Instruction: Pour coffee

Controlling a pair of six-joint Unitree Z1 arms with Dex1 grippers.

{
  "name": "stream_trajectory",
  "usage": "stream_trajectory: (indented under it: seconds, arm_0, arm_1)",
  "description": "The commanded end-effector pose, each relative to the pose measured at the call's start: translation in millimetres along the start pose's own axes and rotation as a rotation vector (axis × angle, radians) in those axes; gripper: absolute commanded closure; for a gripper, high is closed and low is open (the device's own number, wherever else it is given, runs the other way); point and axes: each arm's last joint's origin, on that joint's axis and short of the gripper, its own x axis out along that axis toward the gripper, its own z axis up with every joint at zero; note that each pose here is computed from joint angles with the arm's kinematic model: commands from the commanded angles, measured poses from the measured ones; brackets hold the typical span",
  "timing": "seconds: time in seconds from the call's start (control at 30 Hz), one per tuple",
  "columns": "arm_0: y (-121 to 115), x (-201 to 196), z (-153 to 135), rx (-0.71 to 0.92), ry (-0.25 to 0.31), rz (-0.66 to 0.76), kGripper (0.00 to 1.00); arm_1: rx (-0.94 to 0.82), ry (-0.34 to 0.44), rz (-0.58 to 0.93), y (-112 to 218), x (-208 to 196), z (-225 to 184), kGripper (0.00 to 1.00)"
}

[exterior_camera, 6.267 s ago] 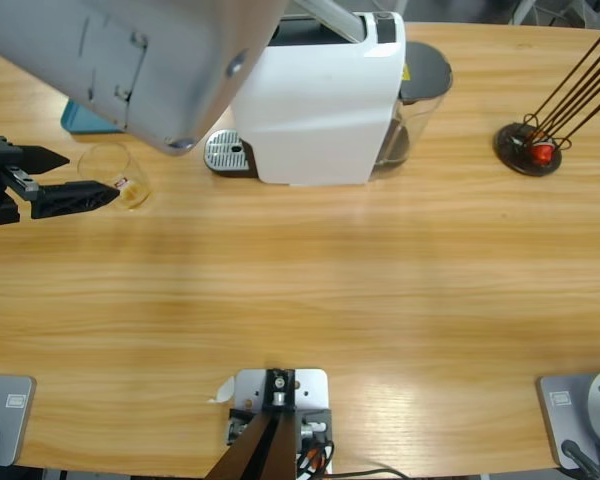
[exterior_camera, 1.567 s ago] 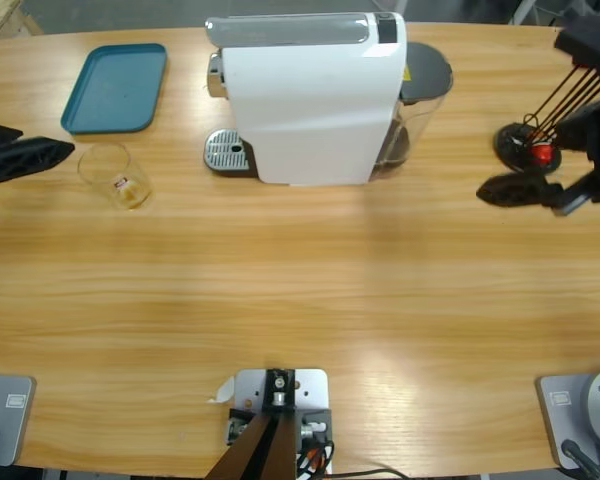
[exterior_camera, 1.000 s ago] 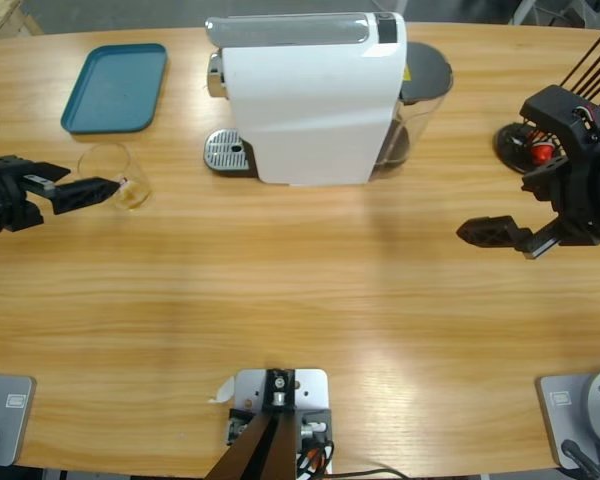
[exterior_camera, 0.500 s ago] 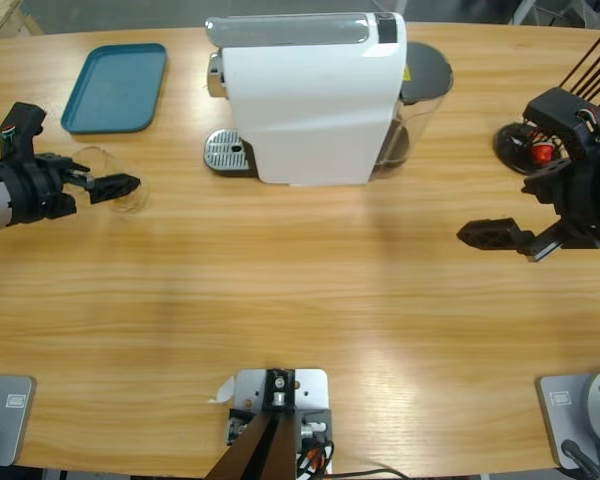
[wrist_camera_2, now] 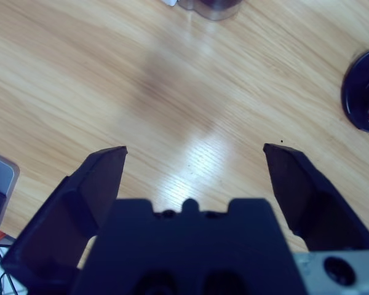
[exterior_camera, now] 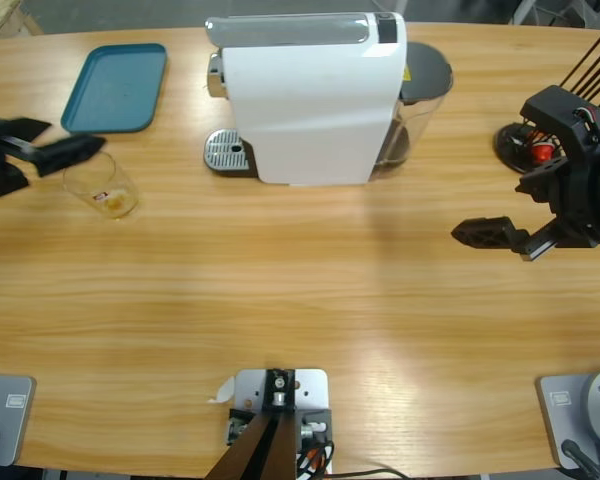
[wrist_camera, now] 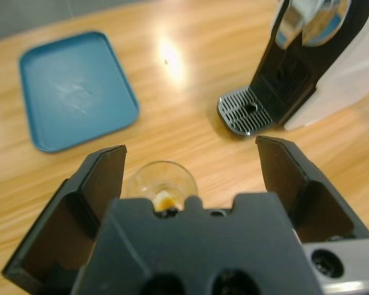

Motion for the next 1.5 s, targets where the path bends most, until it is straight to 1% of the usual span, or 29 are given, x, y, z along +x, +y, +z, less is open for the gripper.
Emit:
stream_trajectory:
  seconds: [0.03,0.13,0.43,0.53,0.77,0.87,0.93,1.0,1.03,1.1,1.13,1.17,1.3,1.37,1.5]
  arm_0:
    - [7,-4,-25,-0.028,0.069,0.074,0.087]
    - [5,7,-32,-0.052,0.130,0.062,0.087]
    - [-2,35,-39,-0.052,0.238,0.037,0.087]
    - [-4,42,-41,-0.050,0.261,0.043,0.087]
    - [-5,53,-43,-0.049,0.283,0.058,0.087]
    - [-6,55,-42,-0.046,0.277,0.059,0.087]
    - [-5,49,-40,-0.037,0.251,0.050,0.087]
    - [-3,32,-34,-0.031,0.181,0.035,0.092]
    - [-1,23,-30,-0.018,0.137,0.037,0.092]
    - [4,4,-22,-0.001,0.052,0.078,0.092]
    - [7,-4,-19,0.004,0.025,0.106,0.092]
    - [9,-10,-16,0.008,0.016,0.127,0.092]
    - [13,-23,-12,0.007,0.026,0.163,0.092]
    - [12,-20,-12,-0.007,0.053,0.170,0.092]
    - [3,-15,-18,-0.045,0.083,0.127,0.092]
  arm_1:
    - [0.017,0.037,0.012,-1,9,-6,0.000]
    - [0.018,0.037,0.017,-1,8,-6,0.000]
    - [0.019,0.039,0.018,-1,8,-6,0.000]
    - [0.019,0.040,0.018,-1,9,-6,0.000]
    - [0.022,0.045,0.022,0,11,-6,0.000]
    - [0.021,0.048,0.022,0,13,-5,0.000]
    - [0.021,0.049,0.024,0,14,-5,0.000]
    - [0.022,0.051,0.024,1,15,-5,0.000]
    - [0.023,0.054,0.024,1,16,-5,0.000]
    - [0.024,0.056,0.026,1,18,-5,0.000]
    - [0.024,0.056,0.026,1,18,-5,0.000]
    - [0.024,0.056,0.026,1,18,-5,0.000]
    - [0.023,0.059,0.027,1,18,-4,0.000]
    - [0.023,0.060,0.028,2,19,-4,0.000]
    - [0.023,0.060,0.029,2,19,-4,0.000]
